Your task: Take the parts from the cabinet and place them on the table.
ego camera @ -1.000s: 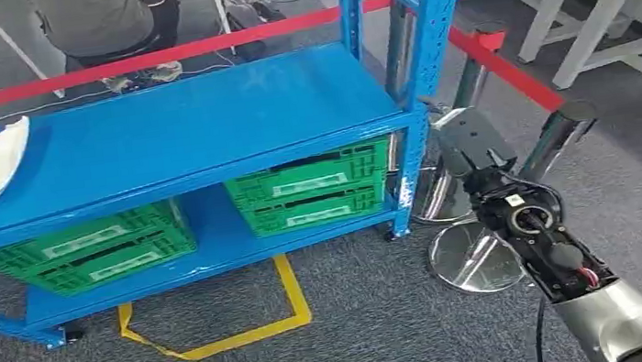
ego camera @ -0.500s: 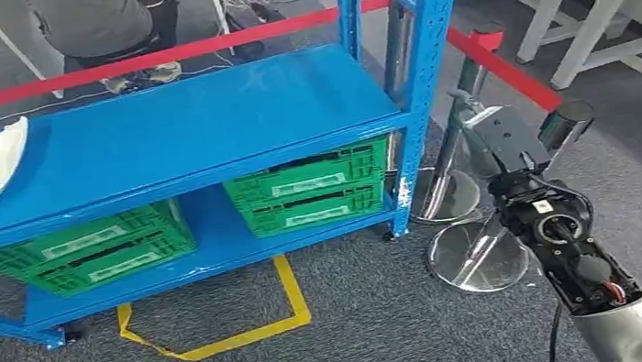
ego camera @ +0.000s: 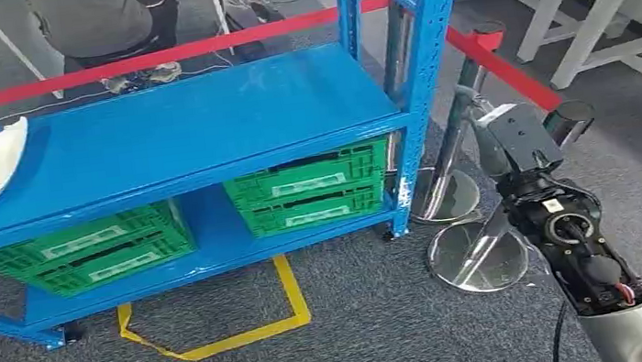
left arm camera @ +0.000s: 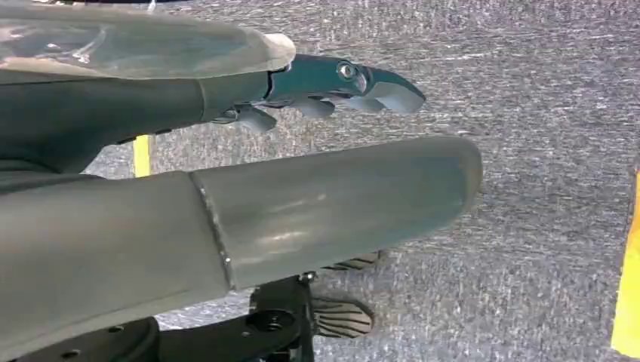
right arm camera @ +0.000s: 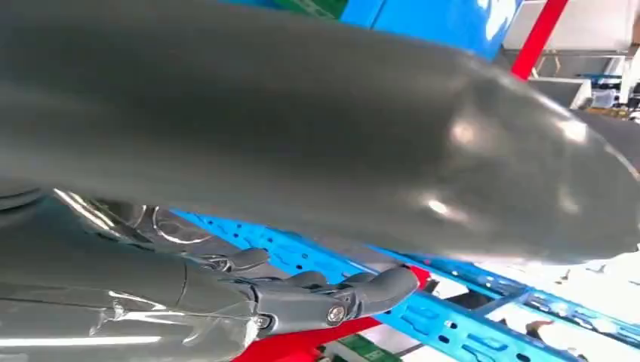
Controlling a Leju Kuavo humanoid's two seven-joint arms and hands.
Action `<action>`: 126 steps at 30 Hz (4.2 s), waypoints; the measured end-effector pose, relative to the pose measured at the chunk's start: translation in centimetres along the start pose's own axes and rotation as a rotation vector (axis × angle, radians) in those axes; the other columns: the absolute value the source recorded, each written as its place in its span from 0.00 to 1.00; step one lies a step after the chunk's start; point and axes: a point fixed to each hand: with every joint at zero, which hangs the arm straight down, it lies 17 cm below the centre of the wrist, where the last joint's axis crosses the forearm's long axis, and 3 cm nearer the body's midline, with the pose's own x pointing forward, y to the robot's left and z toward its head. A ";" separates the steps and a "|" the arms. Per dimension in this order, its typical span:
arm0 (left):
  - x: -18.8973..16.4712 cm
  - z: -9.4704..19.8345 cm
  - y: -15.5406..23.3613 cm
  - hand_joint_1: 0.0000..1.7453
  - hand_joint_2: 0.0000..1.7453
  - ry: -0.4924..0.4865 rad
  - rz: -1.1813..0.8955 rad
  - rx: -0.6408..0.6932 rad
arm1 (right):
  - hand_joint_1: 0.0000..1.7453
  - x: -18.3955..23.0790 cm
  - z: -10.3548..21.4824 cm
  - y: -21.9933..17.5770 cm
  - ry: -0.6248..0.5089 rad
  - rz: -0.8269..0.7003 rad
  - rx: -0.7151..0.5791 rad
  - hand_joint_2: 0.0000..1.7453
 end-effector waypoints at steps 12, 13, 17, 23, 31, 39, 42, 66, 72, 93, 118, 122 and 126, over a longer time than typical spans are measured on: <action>0.0 0.0 -0.1 0.00 0.00 -0.003 0.004 -0.006 | 0.00 0.6 0.1 0.3 -0.026 -0.018 0.027 0.00; 0.0 0.0 -0.1 0.00 0.00 -0.003 0.004 -0.006 | 0.00 0.6 0.1 0.4 -0.026 -0.018 0.027 0.00; 0.0 0.0 -0.1 0.00 0.00 -0.003 0.004 -0.006 | 0.00 0.6 0.1 0.4 -0.028 -0.018 0.029 0.00; 0.0 0.0 -0.1 0.00 0.00 -0.002 0.003 -0.007 | 0.00 0.6 0.1 0.4 -0.029 -0.021 0.030 0.00; -0.1 0.0 -0.1 0.00 0.00 0.002 -0.001 -0.005 | 0.00 0.7 0.2 0.4 -0.030 -0.022 0.031 0.00; -0.1 0.0 0.1 0.00 0.00 0.001 -0.013 0.007 | 0.00 0.4 0.3 0.1 -0.026 -0.012 0.008 0.00; -0.1 0.0 0.2 0.00 0.00 0.001 -0.014 0.008 | 0.00 0.4 0.3 0.1 -0.025 -0.010 0.007 0.00; 0.0 -0.1 0.5 0.00 0.00 -0.006 -0.021 0.026 | 0.00 0.3 0.6 -0.2 -0.036 0.002 -0.010 0.00; 0.0 -0.1 0.5 0.00 0.00 -0.006 -0.024 0.025 | 0.00 0.3 0.6 -0.3 -0.032 -0.009 -0.015 0.00; 0.4 -0.1 0.5 0.00 0.00 -0.009 -0.029 0.033 | 0.00 0.3 0.9 -0.2 -0.042 -0.009 -0.014 0.00; 0.4 -0.1 0.5 0.00 0.00 -0.009 -0.028 0.033 | 0.00 0.3 0.9 0.1 -0.042 -0.010 -0.006 0.00; 0.4 -0.1 0.5 0.00 0.00 -0.009 -0.028 0.032 | 0.00 0.3 0.9 0.1 -0.042 -0.010 -0.006 0.00; 0.4 -0.1 0.5 0.00 0.00 -0.009 -0.028 0.032 | 0.00 0.3 0.9 0.1 -0.042 -0.010 -0.006 0.00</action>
